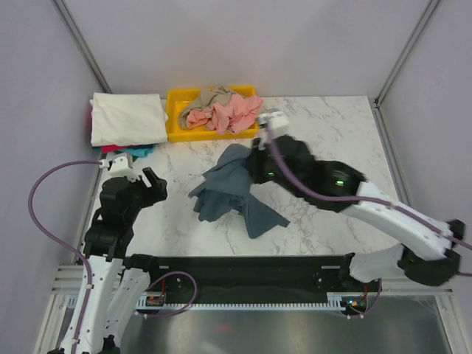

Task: Fold and stack the t-shirts
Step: Flatten the tshirt out

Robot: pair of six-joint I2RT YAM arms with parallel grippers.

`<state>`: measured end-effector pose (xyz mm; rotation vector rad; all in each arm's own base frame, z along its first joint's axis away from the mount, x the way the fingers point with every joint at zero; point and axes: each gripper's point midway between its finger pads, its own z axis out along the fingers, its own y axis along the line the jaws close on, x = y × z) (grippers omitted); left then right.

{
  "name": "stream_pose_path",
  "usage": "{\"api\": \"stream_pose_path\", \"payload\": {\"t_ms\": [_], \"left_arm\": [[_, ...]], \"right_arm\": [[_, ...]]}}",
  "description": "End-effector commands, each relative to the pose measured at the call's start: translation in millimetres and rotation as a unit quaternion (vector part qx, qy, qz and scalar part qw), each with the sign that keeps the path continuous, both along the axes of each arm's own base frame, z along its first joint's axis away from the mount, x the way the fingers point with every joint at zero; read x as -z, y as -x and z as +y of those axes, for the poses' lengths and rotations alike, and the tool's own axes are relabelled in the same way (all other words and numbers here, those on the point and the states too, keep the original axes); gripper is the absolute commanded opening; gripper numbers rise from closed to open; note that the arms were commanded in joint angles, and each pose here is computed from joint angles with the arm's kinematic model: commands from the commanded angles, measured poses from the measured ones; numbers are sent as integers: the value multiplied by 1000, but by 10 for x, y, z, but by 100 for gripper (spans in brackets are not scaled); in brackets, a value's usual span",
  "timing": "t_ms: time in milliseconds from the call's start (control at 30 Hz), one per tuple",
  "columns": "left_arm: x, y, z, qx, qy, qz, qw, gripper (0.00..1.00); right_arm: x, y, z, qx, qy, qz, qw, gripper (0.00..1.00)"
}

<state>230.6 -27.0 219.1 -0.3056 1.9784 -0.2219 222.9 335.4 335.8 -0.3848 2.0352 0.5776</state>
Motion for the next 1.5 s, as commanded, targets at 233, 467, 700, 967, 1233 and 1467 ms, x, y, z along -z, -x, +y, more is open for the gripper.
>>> {"api": "stream_pose_path", "payload": {"t_ms": [233,467,700,967,1233,1467], "left_arm": [[-29,-36,-60,18,4,-2,1000,79],[24,-58,-392,105,36,23,994,70],[203,-2,-980,199,76,80,974,63],[398,426,-2289,379,25,107,919,62],[927,974,-3369,494,-19,146,857,65],[1268,1062,-3650,500,-29,187,845,66]], "right_arm": [[1510,-2,-2319,298,78,128,943,98],[1621,60,-2401,308,60,115,942,98],[1722,-68,-2133,262,39,113,958,98],[2031,-187,-2227,297,58,129,944,98],[1806,-236,-2670,362,23,98,927,98],[1835,-215,-2694,351,28,108,930,98]]}}
